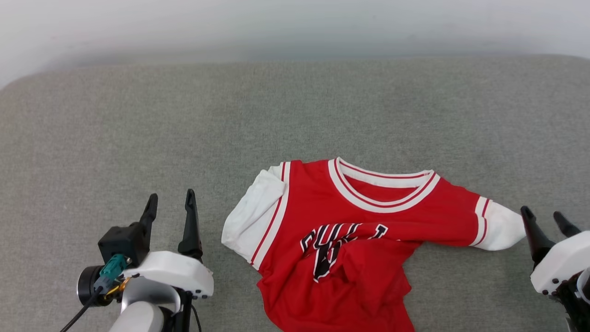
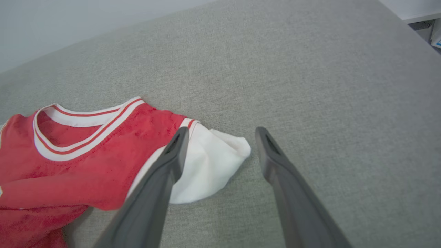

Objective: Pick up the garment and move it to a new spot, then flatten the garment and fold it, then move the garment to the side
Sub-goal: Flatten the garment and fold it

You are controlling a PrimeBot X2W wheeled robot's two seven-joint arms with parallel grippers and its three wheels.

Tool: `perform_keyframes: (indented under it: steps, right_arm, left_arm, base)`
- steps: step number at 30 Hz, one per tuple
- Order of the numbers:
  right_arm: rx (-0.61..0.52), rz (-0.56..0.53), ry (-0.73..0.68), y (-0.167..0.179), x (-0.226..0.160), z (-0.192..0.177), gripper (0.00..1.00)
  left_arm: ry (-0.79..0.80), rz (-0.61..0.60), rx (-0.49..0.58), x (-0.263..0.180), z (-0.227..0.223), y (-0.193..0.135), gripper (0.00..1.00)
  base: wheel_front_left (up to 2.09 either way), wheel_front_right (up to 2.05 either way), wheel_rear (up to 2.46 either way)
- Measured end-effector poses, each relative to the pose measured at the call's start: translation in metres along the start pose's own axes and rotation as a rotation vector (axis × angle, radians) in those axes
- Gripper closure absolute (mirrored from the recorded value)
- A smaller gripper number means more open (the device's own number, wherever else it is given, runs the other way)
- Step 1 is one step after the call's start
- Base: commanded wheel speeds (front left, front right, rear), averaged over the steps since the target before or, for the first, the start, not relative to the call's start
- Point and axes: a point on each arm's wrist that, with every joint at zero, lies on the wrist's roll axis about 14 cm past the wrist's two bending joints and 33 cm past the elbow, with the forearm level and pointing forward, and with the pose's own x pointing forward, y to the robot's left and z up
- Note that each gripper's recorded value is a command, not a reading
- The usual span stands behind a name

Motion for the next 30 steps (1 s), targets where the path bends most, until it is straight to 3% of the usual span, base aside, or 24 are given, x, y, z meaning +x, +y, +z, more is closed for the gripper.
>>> perform_keyframes:
  steps: [6, 10, 18, 23, 30]
  right_arm:
    - [-0.077, 0.034, -0.264, 0.017, -0.025, 0.040, 0.00]
    - [-0.107, 0.083, -0.362, 0.037, -0.043, 0.047, 0.00]
    - [-0.104, 0.137, -0.421, 0.058, -0.074, 0.043, 0.00]
    - [-0.095, 0.123, -0.453, 0.057, -0.086, 0.052, 0.00]
    - [-0.097, 0.106, -0.454, 0.055, -0.072, 0.057, 0.00]
  left_arm:
    - [0.011, 0.002, 0.006, -0.012, 0.003, 0.003, 0.00]
    - [0.013, -0.001, 0.018, -0.018, 0.006, 0.004, 0.00]
    - [0.122, -0.059, 0.046, -0.028, -0.009, -0.004, 0.00]
    - [0.264, -0.242, 0.117, -0.006, -0.013, -0.039, 0.00]
    - [0.428, -0.373, 0.198, 0.033, -0.018, -0.064, 0.00]
  base:
    - [0.00, 0.00, 0.00]
    - [0.00, 0.00, 0.00]
    - [0.00, 0.00, 0.00]
    - [0.00, 0.00, 0.00]
    - [0.00, 0.00, 0.00]
